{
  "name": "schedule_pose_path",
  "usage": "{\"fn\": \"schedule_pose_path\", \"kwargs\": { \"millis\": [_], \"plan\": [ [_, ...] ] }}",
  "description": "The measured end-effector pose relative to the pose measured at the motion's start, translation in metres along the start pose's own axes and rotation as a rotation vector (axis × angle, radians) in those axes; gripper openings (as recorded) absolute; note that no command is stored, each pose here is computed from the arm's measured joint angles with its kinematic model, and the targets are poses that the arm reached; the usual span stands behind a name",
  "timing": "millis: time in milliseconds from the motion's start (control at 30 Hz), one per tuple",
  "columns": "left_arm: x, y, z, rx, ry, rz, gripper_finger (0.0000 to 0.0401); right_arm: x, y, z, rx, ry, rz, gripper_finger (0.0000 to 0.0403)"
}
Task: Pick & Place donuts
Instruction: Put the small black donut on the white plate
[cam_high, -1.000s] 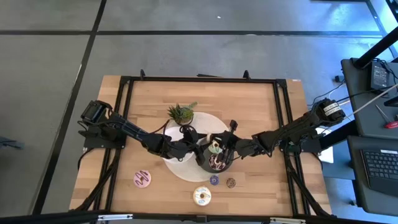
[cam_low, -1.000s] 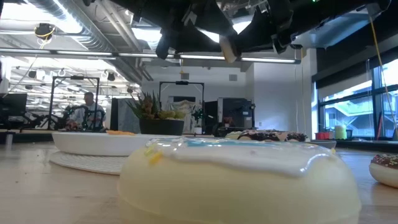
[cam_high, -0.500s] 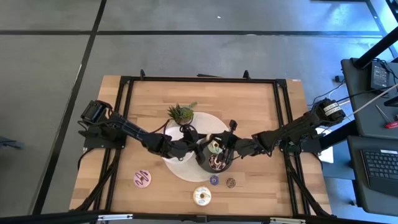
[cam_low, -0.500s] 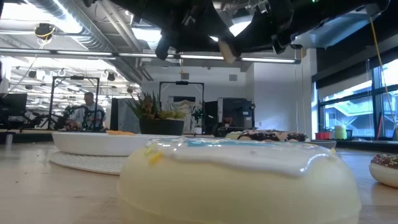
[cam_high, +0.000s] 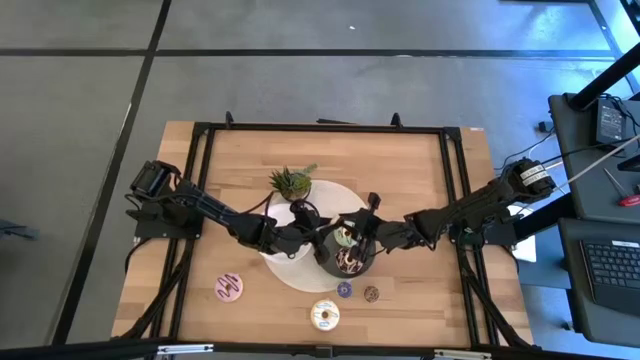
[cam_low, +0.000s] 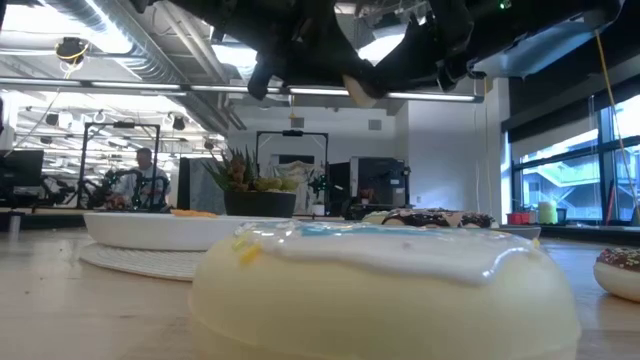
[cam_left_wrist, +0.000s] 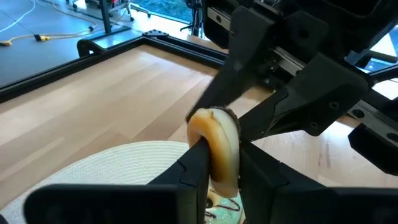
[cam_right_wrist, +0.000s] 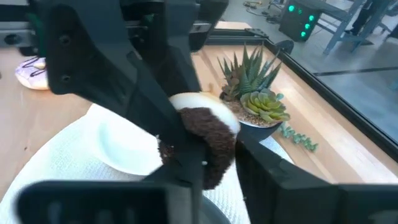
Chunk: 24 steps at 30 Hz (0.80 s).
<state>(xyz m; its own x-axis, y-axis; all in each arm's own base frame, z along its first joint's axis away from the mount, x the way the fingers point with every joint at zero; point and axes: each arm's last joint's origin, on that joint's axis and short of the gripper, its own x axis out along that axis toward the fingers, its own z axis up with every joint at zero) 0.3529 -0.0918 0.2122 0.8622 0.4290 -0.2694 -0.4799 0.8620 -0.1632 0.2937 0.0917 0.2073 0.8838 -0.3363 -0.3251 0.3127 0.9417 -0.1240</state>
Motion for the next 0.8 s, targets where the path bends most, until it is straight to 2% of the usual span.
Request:
{"fn": "schedule_pose_path", "kwargs": {
  "millis": [233,467,567,800],
  "plan": [
    [0.0,0.002,-0.003,-0.02,0.025,0.017,0.0055,-0.005,-0.006,0.0,-0.018,0.047,-0.008,0.0181],
    [-0.001,0.006,-0.009,-0.013,0.102,0.027,0.0048,-0.023,-0.016,0.0,0.019,0.184,0.116,0.0204],
    [-0.007,0.01,-0.013,-0.025,0.22,0.0,0.0043,-0.03,-0.021,-0.004,0.035,0.262,0.122,0.0204],
    [-0.022,0.022,-0.034,-0.098,0.636,-0.059,0.0036,-0.035,-0.026,-0.012,0.032,0.352,0.088,0.0204]
  ]
}}
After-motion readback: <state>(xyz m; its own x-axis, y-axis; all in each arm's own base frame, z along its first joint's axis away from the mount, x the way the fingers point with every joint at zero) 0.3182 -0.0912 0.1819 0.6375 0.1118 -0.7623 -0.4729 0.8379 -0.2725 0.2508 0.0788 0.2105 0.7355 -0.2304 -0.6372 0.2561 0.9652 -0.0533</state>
